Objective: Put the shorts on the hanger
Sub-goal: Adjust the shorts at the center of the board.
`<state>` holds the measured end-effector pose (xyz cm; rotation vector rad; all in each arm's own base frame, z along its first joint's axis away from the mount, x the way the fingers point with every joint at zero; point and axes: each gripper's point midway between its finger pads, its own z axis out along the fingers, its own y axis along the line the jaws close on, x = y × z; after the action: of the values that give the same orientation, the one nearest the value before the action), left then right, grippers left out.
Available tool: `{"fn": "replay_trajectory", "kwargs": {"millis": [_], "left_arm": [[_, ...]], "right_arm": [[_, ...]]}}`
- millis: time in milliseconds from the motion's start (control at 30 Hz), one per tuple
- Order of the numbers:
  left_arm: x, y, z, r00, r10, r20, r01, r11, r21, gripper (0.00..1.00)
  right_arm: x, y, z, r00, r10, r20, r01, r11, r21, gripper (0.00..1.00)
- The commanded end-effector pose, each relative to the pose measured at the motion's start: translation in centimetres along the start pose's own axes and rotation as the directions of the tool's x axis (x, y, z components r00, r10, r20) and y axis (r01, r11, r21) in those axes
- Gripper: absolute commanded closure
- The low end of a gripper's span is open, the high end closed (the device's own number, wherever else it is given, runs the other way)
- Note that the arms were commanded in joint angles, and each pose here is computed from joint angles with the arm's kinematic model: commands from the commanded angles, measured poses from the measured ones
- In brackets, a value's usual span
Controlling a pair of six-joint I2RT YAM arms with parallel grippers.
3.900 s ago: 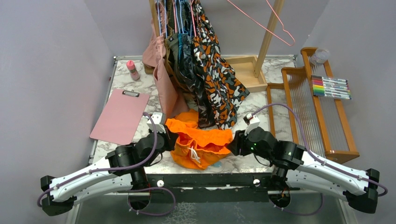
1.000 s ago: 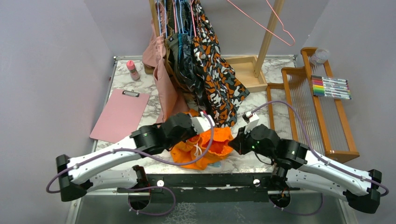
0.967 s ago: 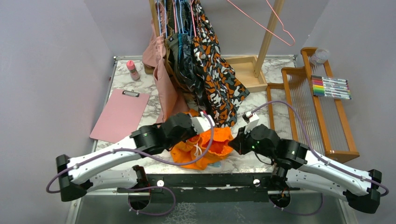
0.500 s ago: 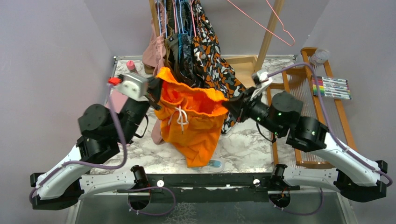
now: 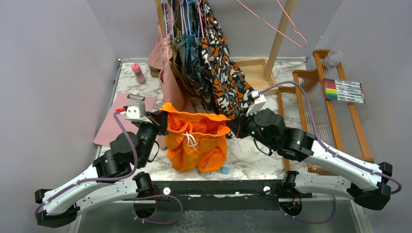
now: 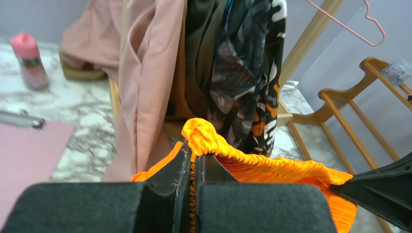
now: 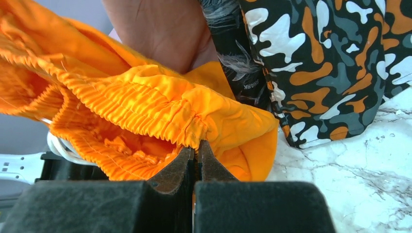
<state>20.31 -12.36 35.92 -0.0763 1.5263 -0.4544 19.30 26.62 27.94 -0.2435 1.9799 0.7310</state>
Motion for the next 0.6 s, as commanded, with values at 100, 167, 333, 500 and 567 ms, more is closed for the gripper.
{"fn": "replay_trajectory", "kwargs": {"millis": [100,167,333,500,567], "left_arm": [[7.1,1.4,-0.3,0.971,-0.217,-0.103,0.208,0.974,-0.09,1.0],[8.9,2.0,-0.4,0.964,-0.235,-0.125,0.219,0.967,-0.13,1.0],[12.5,3.5,-0.6,0.948,-0.275,-0.16,0.235,0.944,-0.233,1.0],[15.1,4.8,-0.5,0.936,-0.317,-0.151,0.257,0.911,-0.322,1.0],[15.9,5.1,-0.4,0.934,-0.327,-0.144,0.261,0.9,-0.349,1.0]], "right_arm": [[1.1,-1.8,1.7,0.998,-0.055,-0.031,0.058,0.992,0.111,0.99],[2.7,-2.3,2.6,0.996,-0.05,-0.077,0.06,0.988,0.14,0.99],[5.9,-1.4,4.7,0.986,0.029,-0.165,-0.011,0.994,0.112,0.99],[8.1,-1.7,6.7,0.963,0.161,-0.217,-0.138,0.984,0.117,0.99],[8.8,-3.5,7.6,0.949,0.226,-0.219,-0.193,0.967,0.165,0.99]]}}
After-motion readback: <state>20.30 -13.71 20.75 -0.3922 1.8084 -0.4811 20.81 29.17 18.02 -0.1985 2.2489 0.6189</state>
